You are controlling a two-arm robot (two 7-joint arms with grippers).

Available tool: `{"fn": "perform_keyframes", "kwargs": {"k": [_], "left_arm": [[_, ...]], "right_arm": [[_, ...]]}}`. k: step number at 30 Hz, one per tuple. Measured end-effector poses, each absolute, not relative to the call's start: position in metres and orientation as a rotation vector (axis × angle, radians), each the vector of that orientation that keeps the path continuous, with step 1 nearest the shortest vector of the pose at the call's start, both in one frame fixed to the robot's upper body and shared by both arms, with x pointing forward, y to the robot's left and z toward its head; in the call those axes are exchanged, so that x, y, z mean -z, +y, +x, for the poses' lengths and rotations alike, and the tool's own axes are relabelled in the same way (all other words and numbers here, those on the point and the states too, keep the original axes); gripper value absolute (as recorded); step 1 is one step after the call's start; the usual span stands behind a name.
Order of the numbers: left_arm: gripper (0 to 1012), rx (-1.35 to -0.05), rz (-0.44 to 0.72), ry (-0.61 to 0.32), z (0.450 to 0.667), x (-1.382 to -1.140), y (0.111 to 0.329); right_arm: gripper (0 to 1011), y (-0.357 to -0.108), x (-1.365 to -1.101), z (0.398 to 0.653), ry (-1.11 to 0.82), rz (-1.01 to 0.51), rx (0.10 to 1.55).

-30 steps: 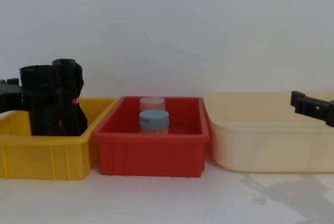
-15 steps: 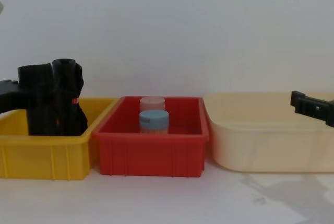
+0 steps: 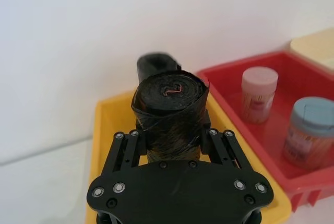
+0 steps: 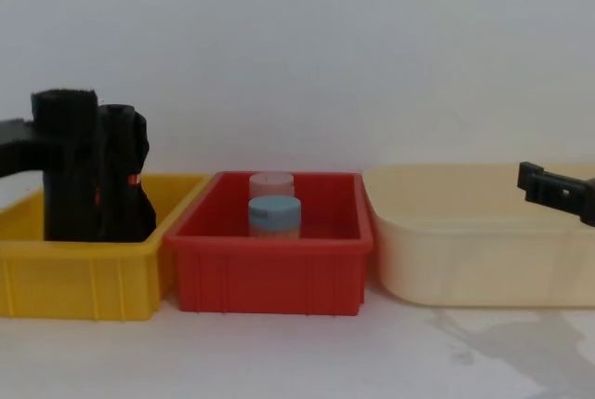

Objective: Pick up the garbage bag with the one hand and transfer it to the other hand.

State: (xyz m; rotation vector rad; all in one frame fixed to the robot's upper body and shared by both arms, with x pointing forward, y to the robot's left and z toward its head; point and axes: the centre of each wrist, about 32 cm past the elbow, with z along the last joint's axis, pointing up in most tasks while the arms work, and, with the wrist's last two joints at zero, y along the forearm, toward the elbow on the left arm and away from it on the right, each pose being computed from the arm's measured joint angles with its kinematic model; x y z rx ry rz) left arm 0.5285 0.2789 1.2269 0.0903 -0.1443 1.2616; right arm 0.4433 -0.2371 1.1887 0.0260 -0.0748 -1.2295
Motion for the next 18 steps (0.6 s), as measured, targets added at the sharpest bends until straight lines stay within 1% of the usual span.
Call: {"fn": "perform_keyframes", "kwargs": {"k": [3,9,11,12,18], "left_arm": [[507,-1.255,0.079,-0.159,0.528,-1.233,0.279],[496,-1.223,0.036,-0.21,0.527,-1.255,0.275],[497,-1.204,0.015,-0.23,0.528,-1.267,0.273],[497,-1.204,0.015,-0.23,0.528,-1.267,0.273],[497,-1.155,-0.03,-0.257,0.533,-1.292,0.262]], "right_arm": [[1001,-0.237,-1.189,0.443,-0.075,0.026,1.229],[1001,-0.237,-1.189,0.443,-0.075,0.026,1.229],[1001,-0.237,-1.189,0.443,-0.075,0.026,1.229],[1001,-0.237,-1.189,0.443,-0.075,0.026,1.229],[1001,-0.237,-1.189,0.443,-0.075,0.026,1.229]]}}
